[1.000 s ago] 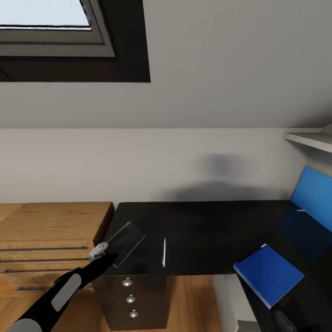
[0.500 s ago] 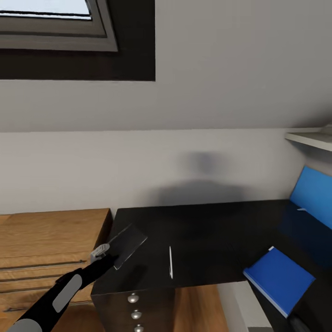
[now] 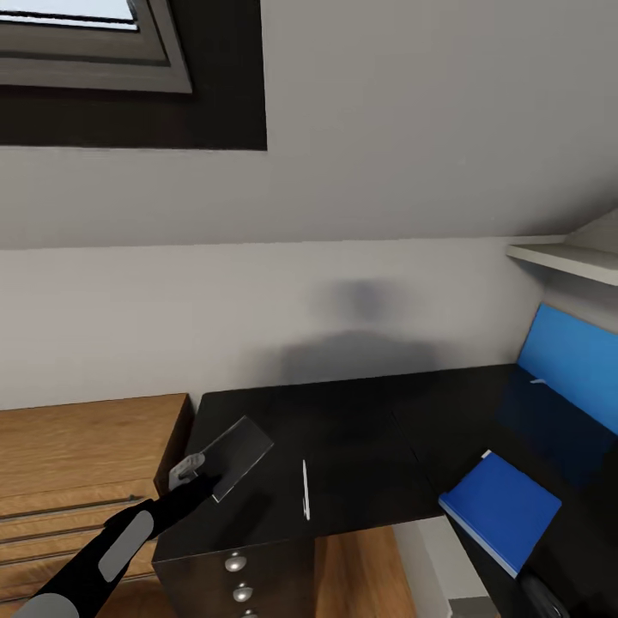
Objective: In the bedroom, organize the workspace by keeping the computer under the desk, ensuring the monitor is on the desk, placing the keyboard on the desk next to the monitor, placing the mouse on the desk next to the keyboard, moving the folder from the swivel chair onto the desk next to the mouse, stacking the notebook on top of the folder with the pen on top of the notebook, and positioning the swivel chair next to the desk.
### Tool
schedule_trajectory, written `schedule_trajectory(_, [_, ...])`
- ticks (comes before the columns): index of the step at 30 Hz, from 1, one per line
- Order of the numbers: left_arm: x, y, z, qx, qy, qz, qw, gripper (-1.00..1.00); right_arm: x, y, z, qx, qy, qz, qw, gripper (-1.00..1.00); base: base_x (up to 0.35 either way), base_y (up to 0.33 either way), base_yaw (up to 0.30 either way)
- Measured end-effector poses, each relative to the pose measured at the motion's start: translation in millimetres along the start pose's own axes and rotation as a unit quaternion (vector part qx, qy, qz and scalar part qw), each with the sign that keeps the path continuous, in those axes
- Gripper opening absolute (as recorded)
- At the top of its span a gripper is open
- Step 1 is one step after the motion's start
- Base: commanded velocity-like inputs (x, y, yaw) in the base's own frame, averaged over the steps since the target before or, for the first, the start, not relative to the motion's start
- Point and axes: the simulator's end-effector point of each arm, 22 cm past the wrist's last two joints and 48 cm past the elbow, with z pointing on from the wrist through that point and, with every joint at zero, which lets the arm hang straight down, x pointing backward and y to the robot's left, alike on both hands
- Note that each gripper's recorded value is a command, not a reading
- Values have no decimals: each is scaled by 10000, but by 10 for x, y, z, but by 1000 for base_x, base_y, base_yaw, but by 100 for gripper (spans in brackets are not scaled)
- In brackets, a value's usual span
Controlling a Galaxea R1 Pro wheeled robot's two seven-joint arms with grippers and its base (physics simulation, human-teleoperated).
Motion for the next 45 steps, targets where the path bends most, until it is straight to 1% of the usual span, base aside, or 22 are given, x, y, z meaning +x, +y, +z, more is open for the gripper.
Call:
schedule_trajectory(5, [2,-2,1,2,1,-1,10000,-100,1,0,0,0,2,0,10000,100,0,0,-3])
schedule_trajectory(8, [3,-3,2,2,2,2,10000,-100,-19,56,6,-30,-11,24,10000,100,0,0,0])
schedule_trajectory(10, [-101,-157,1,161,-99,54,9998,-100,-19,71,5,-36,-11,32,10000,100,0,0,0])
schedule_trajectory(12, [-166,-259,-3,260,-160,119,9995,-100,-19,77,5,-38,-10,37,10000,100,0,0,-48])
schedule_trajectory(15, [-210,-332,-7,330,-203,169,9991,-100,-19,83,5,-41,-11,40,10000,100,0,0,-144])
schedule_trajectory(25, [-210,-416,-1,406,-193,249,9987,-100,-19,86,4,-42,-10,43,10000,100,0,0,-245])
schedule_trajectory(28, [-156,-565,17,536,-126,397,9977,-100,-19,86,4,-41,-10,43,10000,100,0,0,-258])
schedule_trajectory(30, [-137,-602,23,566,-106,442,9974,-100,-19,86,4,-42,-10,43,10000,100,0,0,-259])
schedule_trajectory(41, [-62,-690,42,639,-28,534,9965,-100,-18,86,5,-41,-9,43,10000,100,0,0,-259])
schedule_trajectory(43, [-79,-774,39,721,-48,570,9958,-100,-16,84,4,-40,-7,42,10000,100,0,0,-260])
schedule_trajectory(45, [-82,-806,37,751,-51,596,9954,-100,-17,84,4,-39,-7,42,10000,100,0,0,-259])
